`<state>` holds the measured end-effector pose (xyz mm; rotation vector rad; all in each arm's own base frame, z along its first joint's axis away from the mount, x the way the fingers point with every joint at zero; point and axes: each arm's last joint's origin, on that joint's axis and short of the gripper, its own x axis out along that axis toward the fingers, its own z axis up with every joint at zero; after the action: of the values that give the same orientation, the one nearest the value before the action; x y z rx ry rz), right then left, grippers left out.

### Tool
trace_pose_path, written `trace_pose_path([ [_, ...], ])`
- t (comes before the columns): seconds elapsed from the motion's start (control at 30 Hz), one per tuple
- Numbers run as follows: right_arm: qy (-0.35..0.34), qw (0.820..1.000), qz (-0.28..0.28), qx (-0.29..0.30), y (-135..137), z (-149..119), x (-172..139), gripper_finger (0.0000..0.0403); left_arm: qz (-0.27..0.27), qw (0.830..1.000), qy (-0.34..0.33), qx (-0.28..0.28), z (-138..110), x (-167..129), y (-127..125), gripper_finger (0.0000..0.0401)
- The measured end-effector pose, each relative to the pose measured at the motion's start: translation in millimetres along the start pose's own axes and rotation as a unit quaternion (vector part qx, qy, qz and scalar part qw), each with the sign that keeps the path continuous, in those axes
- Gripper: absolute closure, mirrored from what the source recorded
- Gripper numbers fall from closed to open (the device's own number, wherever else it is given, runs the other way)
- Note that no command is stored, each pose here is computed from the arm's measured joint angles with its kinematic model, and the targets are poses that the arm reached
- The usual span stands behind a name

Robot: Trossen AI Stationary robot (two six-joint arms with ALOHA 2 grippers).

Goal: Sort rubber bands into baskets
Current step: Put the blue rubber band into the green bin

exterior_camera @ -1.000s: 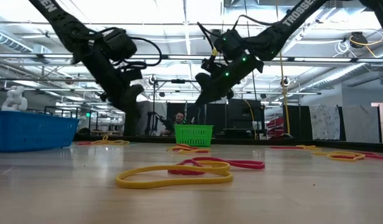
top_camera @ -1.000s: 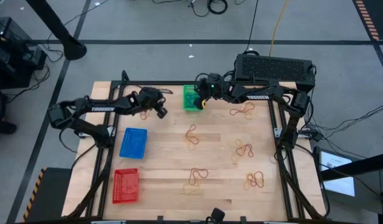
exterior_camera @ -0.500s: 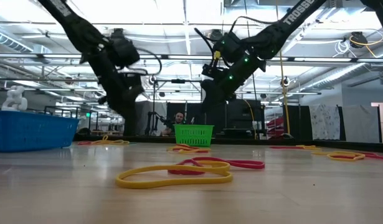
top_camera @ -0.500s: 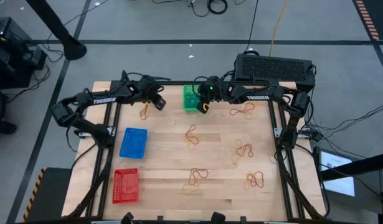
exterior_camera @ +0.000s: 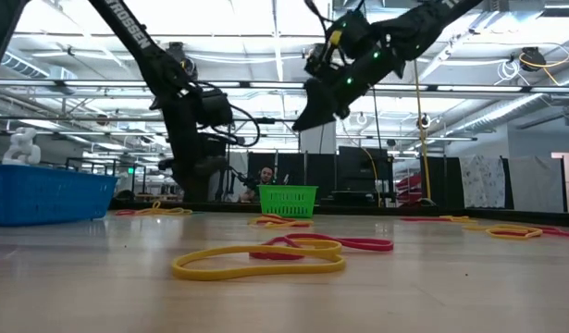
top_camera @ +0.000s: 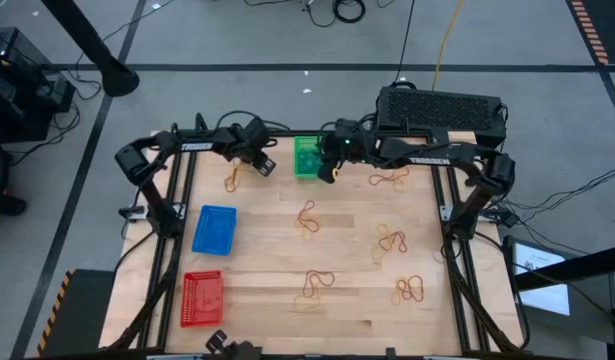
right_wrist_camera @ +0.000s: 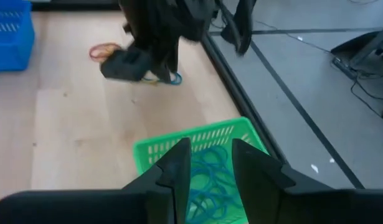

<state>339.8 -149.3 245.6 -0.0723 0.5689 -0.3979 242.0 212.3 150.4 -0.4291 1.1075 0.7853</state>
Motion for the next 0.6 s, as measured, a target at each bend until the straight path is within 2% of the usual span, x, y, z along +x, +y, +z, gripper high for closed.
trace_pose_path([
  [0.37,-0.007,1.0,0.013,-0.008,7.2,14.9,-34.1,0.0293,-0.033,0.998,0.05,-0.015,-6.5,25.1,10.1,0.0285],
  [0.47,-0.009,1.0,0.015,-0.012,9.4,15.6,-34.7,0.0293,-0.038,0.998,0.056,-0.012,-7.6,25.8,10.5,0.0317],
  [0.6,-0.009,1.0,0.016,-0.019,9.5,15.6,-34.7,0.0293,-0.045,0.997,0.055,-0.003,-7.7,24.8,10.1,0.0385],
])
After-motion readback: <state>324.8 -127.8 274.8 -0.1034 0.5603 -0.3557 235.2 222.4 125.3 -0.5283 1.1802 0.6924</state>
